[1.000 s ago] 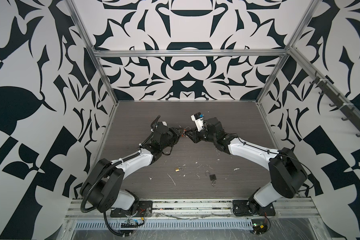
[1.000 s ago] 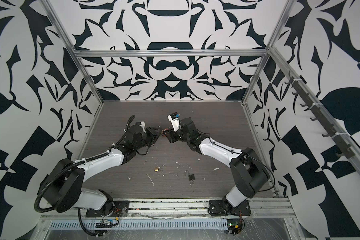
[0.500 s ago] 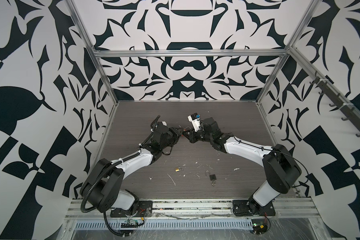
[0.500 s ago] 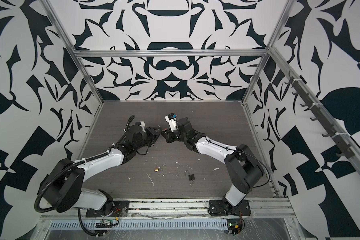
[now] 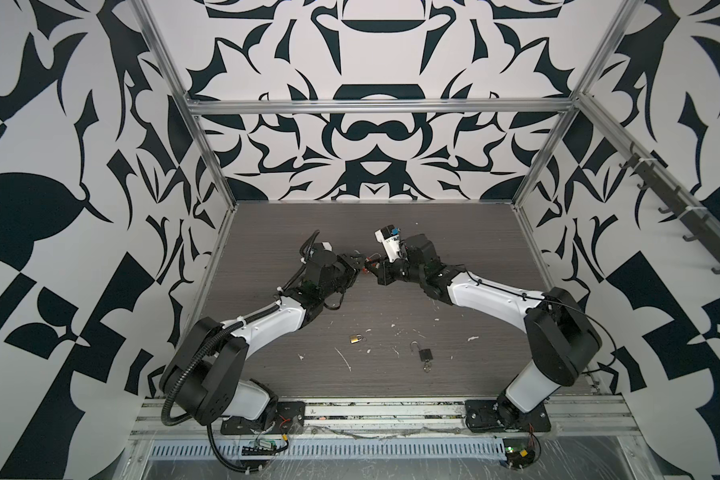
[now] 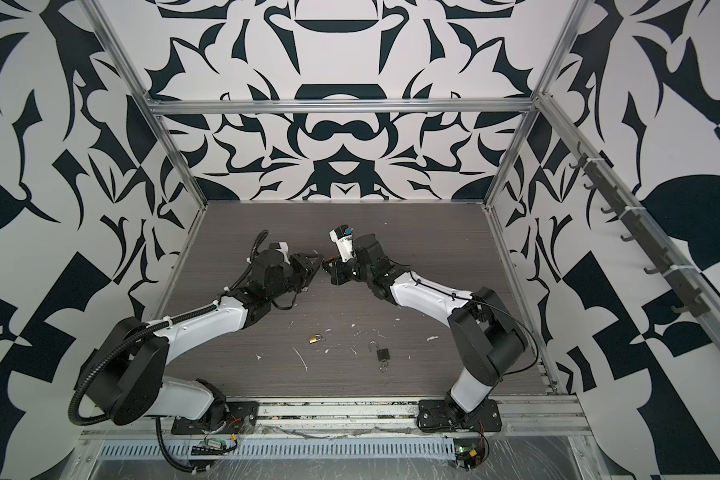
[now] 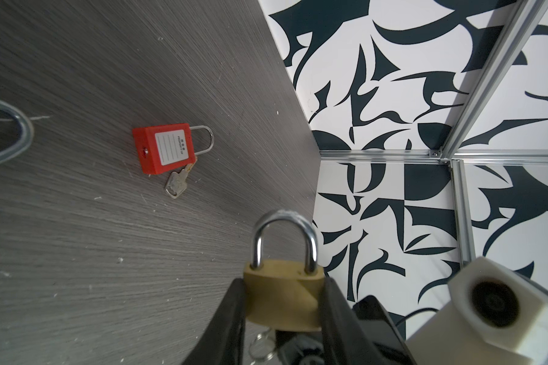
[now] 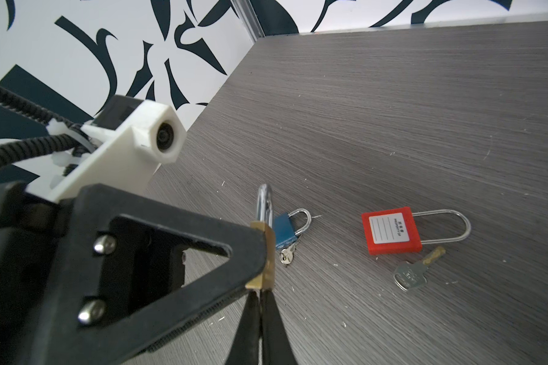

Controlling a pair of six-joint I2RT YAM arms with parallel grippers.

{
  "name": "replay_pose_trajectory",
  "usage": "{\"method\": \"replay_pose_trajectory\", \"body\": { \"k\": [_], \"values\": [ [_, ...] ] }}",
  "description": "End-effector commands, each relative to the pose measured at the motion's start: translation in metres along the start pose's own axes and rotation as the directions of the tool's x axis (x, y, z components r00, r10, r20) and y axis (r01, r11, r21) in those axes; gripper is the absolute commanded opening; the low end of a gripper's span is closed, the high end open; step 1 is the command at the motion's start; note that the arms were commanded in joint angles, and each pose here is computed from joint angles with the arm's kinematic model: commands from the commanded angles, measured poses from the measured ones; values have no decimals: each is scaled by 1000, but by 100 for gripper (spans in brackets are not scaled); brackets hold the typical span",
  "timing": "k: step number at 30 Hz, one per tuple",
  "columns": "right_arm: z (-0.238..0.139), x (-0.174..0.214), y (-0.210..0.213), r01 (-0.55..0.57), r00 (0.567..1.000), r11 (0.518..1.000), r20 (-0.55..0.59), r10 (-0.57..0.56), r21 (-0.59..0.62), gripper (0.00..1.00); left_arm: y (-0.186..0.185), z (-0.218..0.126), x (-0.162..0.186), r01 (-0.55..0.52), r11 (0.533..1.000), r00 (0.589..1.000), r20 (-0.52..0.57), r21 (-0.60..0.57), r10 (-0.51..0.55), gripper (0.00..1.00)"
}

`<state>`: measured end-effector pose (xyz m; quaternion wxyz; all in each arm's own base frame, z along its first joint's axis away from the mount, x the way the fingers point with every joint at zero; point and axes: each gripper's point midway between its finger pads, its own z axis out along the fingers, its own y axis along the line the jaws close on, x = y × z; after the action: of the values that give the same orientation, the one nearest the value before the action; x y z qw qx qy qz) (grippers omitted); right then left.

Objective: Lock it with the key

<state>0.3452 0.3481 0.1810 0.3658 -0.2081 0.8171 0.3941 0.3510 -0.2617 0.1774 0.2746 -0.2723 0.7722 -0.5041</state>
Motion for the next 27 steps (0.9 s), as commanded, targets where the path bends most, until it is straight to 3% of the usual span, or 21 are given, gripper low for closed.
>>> {"method": "replay_pose_trajectory", "body": {
  "k": [1, 12, 17, 22, 27],
  "values": [
    [-3, -25, 20, 44, 997, 998, 58, -41, -48, 2, -27, -5, -2, -18, 997, 1000, 4, 79, 18, 0],
    [-5, -10, 26, 46, 999, 994, 13, -45, -99, 0, -23, -10, -14, -36, 999, 998, 43, 39, 35, 0],
    [-24, 20, 30, 37, 998, 991, -48, -43, -128, 0, -8, -25, -59, -53, 997, 985, 163, -49, 60, 0],
    [-56, 59, 25, 12, 995, 995, -94, -22, -103, 0, 9, -59, -119, -31, 985, 940, 331, -171, 87, 0],
    [-70, 64, 24, 0, 998, 997, -66, -5, -79, 0, -3, -65, -130, -105, 975, 926, 338, -197, 169, 0]
  ]
}}
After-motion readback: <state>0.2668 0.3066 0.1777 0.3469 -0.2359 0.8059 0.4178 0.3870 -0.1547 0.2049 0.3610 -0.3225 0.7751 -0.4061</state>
